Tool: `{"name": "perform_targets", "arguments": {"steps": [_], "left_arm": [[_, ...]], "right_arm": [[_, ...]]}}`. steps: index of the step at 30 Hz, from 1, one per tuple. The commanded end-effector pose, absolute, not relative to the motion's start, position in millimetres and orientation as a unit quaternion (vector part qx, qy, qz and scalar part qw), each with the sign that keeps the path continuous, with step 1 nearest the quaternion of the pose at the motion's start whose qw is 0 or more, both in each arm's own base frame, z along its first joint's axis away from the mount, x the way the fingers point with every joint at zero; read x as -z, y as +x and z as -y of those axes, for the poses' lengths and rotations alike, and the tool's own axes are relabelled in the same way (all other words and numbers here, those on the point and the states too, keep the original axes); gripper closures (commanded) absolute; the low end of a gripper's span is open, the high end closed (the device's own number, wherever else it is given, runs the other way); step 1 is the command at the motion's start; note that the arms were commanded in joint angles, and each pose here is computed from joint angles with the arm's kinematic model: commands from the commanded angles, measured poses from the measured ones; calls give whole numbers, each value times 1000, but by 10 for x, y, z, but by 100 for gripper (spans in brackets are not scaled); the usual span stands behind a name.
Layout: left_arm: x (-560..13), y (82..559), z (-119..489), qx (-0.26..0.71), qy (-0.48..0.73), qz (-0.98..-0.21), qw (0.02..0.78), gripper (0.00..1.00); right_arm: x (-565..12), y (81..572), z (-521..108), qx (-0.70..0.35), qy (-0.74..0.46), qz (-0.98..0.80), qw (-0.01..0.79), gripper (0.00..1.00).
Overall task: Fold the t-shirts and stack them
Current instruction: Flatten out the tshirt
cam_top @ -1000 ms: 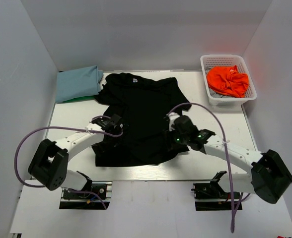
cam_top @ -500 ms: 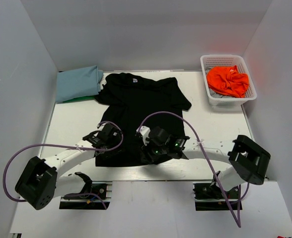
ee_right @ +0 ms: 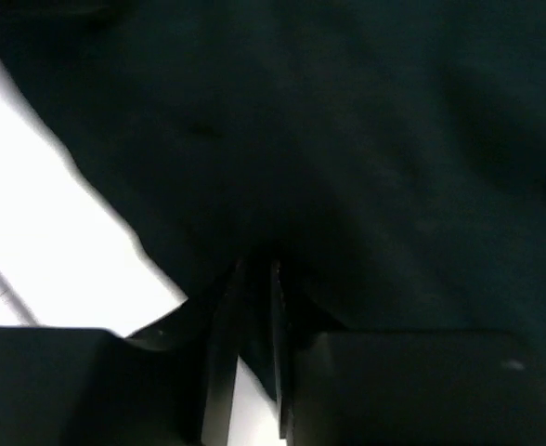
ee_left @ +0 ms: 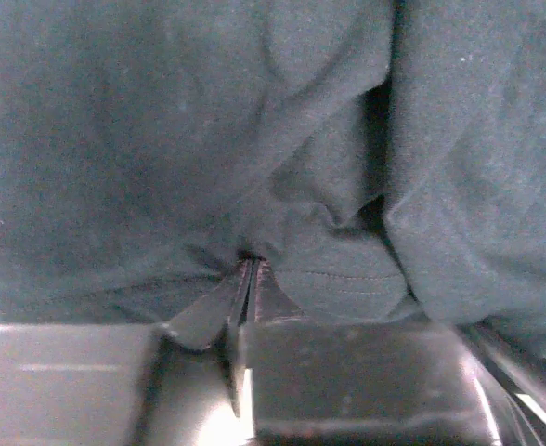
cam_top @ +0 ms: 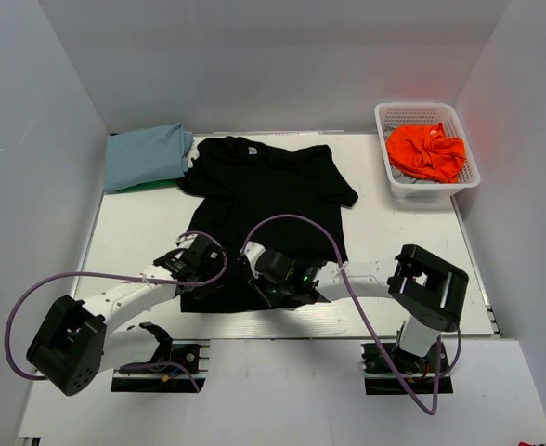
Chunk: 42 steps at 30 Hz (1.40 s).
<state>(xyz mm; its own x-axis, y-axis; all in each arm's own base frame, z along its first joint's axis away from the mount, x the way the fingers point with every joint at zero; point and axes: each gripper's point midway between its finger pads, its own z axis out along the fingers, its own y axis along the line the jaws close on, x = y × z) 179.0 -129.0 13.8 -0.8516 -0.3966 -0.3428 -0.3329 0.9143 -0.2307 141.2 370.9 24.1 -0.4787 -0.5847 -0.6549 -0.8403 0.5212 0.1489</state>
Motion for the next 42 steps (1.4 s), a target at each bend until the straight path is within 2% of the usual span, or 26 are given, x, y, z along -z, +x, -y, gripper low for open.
{"name": "perform_targets", "arguments": {"steps": [1,2,4,5,10,13,16,17,20,21,22,23,26,30,34,38,39,40,42], "left_arm": [[-42,1684,1116,36,-202,-961,184,90],[-36,1683,1071,29,-215,-959,184,98],[-97,1707,1034,24,-217,-956,196,100],[-152,1746,1036,26,-223,-953,205,100],[-368,1837,945,23,-236,-939,249,100],[-528,1890,939,28,-248,-932,265,100],[-727,1902,843,13,-269,-921,280,100],[-749,1897,788,-1,-270,-920,285,100],[-811,1839,727,-10,-272,-921,277,100],[-783,1813,711,-18,-275,-923,270,93],[-799,1818,719,-19,-282,-921,268,80],[-800,1819,719,-19,-282,-921,268,57],[-753,1809,769,-9,-285,-923,258,54],[-724,1766,743,-7,-291,-921,259,41],[-760,1722,714,0,-292,-919,265,39],[-780,1712,708,8,-294,-916,271,39],[-788,1733,722,12,-295,-915,275,39],[-758,1715,710,9,-294,-916,272,39],[-766,1736,724,13,-295,-915,275,39]], "right_arm": [[-547,1769,-3636,-194,-340,-851,350,83],[-579,1782,-3612,-192,-333,-852,355,85],[-651,1748,-3540,-198,-327,-853,356,90],[-691,1733,-3506,-203,-318,-854,357,100],[-776,1667,-3338,-204,-310,-859,354,100],[-765,1576,-3374,-213,-352,-845,341,100],[-724,1512,-3469,-225,-379,-837,324,87],[-703,1460,-3506,-234,-390,-833,314,74],[-689,1404,-3607,-246,-427,-812,313,57],[-637,1389,-3620,-238,-443,-807,309,54],[-603,1405,-3679,-235,-448,-806,307,54],[-645,1441,-3751,-233,-448,-804,315,53],[-555,1468,-3869,-212,-472,-798,310,51],[-432,1443,-3966,-194,-487,-795,307,46],[-363,1548,-3970,-160,-475,-804,318,46],[-327,1755,-3809,-103,-422,-834,341,59],[-320,1784,-3748,-93,-410,-840,344,65],[-347,1789,-3722,-90,-405,-840,348,80],[-439,1769,-3689,-98,-400,-841,352,88]]}}
